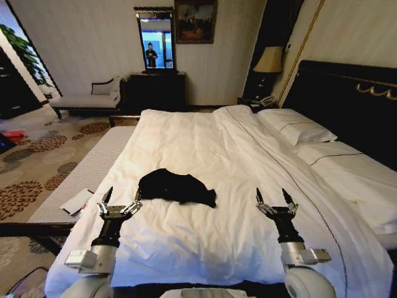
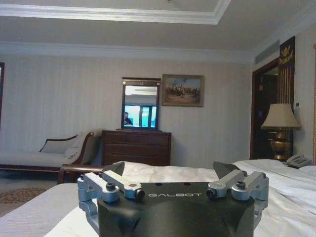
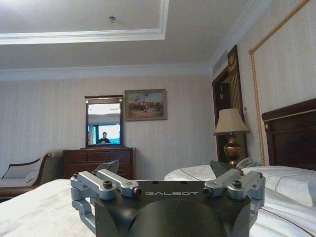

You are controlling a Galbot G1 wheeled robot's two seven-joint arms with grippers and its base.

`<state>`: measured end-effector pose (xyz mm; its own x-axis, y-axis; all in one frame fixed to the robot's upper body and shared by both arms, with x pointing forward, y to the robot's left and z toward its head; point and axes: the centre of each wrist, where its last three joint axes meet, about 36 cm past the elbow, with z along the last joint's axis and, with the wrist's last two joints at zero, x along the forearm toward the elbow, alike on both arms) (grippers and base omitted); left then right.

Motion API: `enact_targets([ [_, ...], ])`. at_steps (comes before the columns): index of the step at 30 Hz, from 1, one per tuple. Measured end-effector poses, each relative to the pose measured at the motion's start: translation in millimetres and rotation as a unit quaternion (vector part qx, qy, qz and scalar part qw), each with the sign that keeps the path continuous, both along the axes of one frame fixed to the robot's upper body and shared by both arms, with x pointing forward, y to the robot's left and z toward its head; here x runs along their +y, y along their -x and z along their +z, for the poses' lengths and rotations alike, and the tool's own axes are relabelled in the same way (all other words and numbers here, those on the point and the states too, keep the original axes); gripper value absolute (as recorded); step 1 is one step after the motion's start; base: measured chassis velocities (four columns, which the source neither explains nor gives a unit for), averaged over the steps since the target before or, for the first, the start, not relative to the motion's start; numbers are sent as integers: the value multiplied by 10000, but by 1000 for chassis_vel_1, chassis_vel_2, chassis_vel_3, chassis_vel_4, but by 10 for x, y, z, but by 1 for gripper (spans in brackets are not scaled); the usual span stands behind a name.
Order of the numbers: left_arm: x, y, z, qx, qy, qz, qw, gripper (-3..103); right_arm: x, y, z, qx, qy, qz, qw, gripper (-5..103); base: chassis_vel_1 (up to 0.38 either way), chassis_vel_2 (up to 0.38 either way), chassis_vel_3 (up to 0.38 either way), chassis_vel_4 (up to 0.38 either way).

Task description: Fold the clothes on the bed.

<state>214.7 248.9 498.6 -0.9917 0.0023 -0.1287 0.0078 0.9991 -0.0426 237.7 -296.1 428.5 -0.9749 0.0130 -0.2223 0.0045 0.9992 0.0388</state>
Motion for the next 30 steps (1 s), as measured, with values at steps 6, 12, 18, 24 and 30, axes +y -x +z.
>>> enact_targets([
  [6, 2, -1, 0, 1, -8, -7, 10000, 100, 4, 10, -28, -3, 34, 5, 10000, 100, 0, 0, 0, 0],
  [12, 16, -6, -5, 3, -15, 1, 10000, 100, 8, 5, -50, 0, 17, -12, 10000, 100, -14, 34, 7, -40],
  [18, 19, -14, -12, 1, -10, 4, 10000, 100, 10, 3, -57, -12, 8, -21, 10000, 100, -39, 184, 30, -182],
  [24, 9, -18, -26, 9, 7, 8, 10000, 100, 12, 2, -59, -62, -15, -37, 10000, 100, -37, 180, 44, -166],
  [30, -3, -19, -41, 13, 23, 5, 10000, 100, 6, 10, -76, -62, -20, -52, 10000, 100, -2, 11, 6, -6],
])
